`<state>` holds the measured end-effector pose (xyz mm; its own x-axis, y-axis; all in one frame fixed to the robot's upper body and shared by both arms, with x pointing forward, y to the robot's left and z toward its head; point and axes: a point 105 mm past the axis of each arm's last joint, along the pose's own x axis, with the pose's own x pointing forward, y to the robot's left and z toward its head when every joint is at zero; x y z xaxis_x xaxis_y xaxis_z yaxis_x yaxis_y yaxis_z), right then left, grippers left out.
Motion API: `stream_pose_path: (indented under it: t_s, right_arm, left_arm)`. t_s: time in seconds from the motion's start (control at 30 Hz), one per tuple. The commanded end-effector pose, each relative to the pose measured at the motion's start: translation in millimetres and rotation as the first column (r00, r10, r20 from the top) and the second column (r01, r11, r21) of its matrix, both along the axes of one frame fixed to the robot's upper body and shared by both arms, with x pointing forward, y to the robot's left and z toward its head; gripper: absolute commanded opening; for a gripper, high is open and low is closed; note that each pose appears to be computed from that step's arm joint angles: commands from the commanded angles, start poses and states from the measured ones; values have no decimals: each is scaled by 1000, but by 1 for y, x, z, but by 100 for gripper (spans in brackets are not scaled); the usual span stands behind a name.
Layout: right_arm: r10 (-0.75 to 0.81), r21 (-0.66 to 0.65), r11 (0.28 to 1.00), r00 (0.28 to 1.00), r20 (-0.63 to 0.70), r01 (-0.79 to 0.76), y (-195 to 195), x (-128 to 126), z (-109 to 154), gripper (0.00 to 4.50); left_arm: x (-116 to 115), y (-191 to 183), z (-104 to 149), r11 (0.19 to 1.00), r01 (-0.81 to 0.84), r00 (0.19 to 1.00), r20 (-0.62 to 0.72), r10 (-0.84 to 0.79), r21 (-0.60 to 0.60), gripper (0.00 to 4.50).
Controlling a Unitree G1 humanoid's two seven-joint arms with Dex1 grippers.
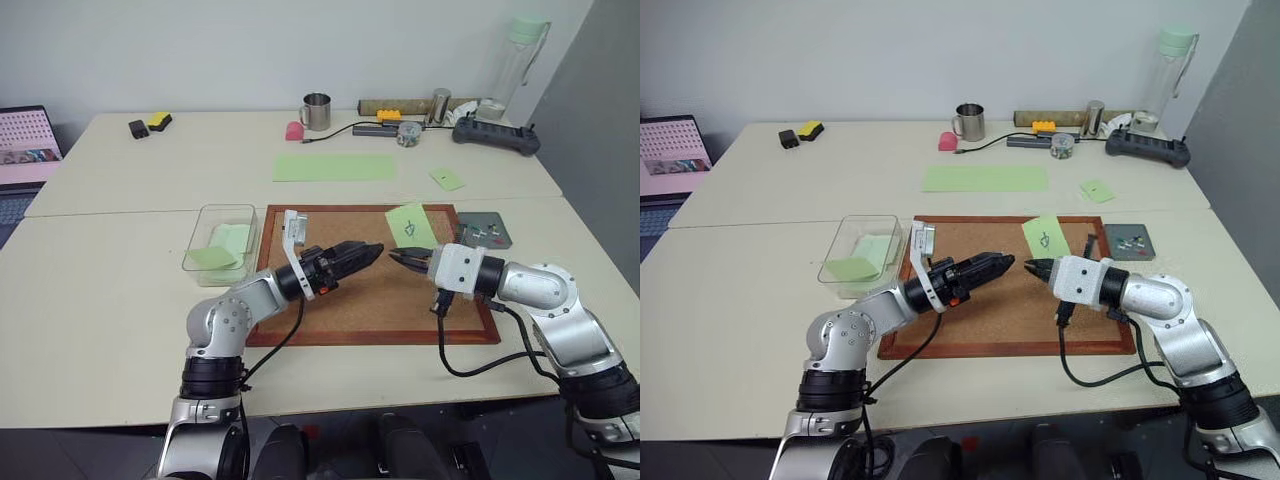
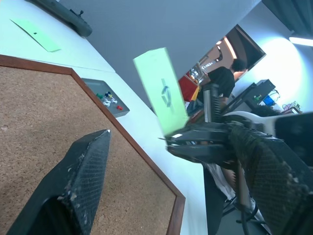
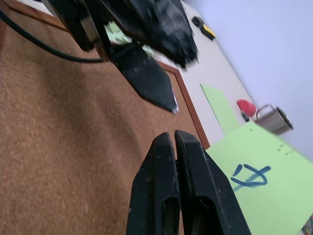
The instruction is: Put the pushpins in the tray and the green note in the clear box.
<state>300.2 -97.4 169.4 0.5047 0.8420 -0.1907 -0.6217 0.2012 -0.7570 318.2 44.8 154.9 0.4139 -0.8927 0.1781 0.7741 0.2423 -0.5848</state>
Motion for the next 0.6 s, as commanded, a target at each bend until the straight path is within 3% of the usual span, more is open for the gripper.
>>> stream_pose_path:
  t_s: [0.03,0.37,0.6]
  right_arm:
    - [58,-11,998,997,43,-57,15,-12,5,0]
    - [96,22,995,994,44,-97,38,-17,8,0]
    - [96,25,995,994,43,-97,39,-15,10,0]
  left_arm:
    - [-2,-4,15,998,22,999,31,-20,-55,407]
    - [2,-7,15,998,11,998,55,-7,-64,407]
    - [4,-3,14,997,-9,998,55,13,-71,288]
